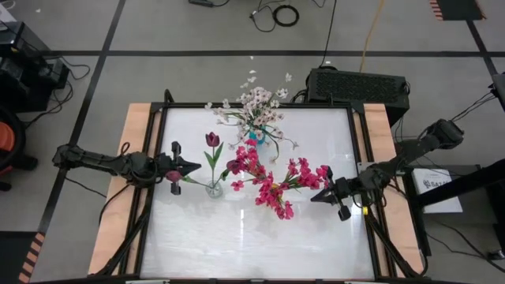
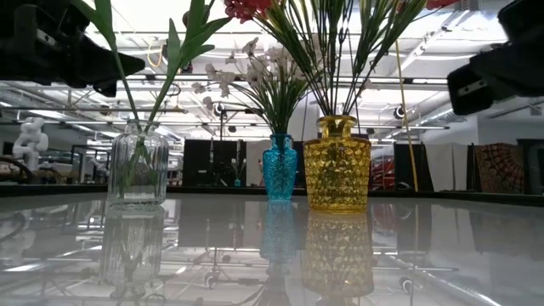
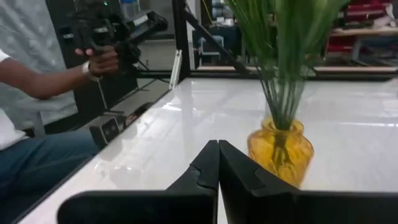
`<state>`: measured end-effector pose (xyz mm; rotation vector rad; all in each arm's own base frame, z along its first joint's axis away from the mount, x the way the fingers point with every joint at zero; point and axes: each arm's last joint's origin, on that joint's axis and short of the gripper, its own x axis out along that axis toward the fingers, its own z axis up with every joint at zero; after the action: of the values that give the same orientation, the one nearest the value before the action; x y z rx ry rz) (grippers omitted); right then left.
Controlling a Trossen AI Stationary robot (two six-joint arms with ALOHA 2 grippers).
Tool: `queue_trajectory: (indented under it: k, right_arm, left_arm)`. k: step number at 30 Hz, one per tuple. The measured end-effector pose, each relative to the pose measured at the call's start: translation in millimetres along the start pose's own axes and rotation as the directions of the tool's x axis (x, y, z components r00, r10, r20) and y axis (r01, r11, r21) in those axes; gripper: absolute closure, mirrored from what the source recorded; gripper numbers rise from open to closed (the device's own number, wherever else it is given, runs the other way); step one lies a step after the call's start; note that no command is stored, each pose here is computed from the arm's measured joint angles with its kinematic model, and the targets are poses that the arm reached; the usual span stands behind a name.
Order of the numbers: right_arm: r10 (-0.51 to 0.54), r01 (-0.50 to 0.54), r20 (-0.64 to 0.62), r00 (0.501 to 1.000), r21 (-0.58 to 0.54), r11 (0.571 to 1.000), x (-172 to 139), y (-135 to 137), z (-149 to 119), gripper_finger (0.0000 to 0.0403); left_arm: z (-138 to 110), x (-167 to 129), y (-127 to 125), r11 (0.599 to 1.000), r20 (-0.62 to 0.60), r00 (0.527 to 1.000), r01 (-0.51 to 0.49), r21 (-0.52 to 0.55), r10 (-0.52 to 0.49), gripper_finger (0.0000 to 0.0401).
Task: Sort flowers into vase by color
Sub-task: Return to Home Position
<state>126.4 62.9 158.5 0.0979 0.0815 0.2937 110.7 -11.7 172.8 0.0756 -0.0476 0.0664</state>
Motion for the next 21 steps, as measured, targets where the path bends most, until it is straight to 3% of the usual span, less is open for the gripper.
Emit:
queue_trajectory:
  k: [10,21]
  right_arm:
    - [-0.087,0.087,0.010,0.996,-0.016,0.996,-2,-28,5,0.0403]
    - [-0.149,0.149,-0.012,0.989,-0.008,0.989,-6,-45,4,0.0403]
  left_arm:
    - [-7,1,3,1.000,-0.063,0.998,0.003,-0.010,-0.004,0.0400]
    - [-5,1,3,1.000,-0.042,0.999,0.021,-0.014,-0.021,0.0400]
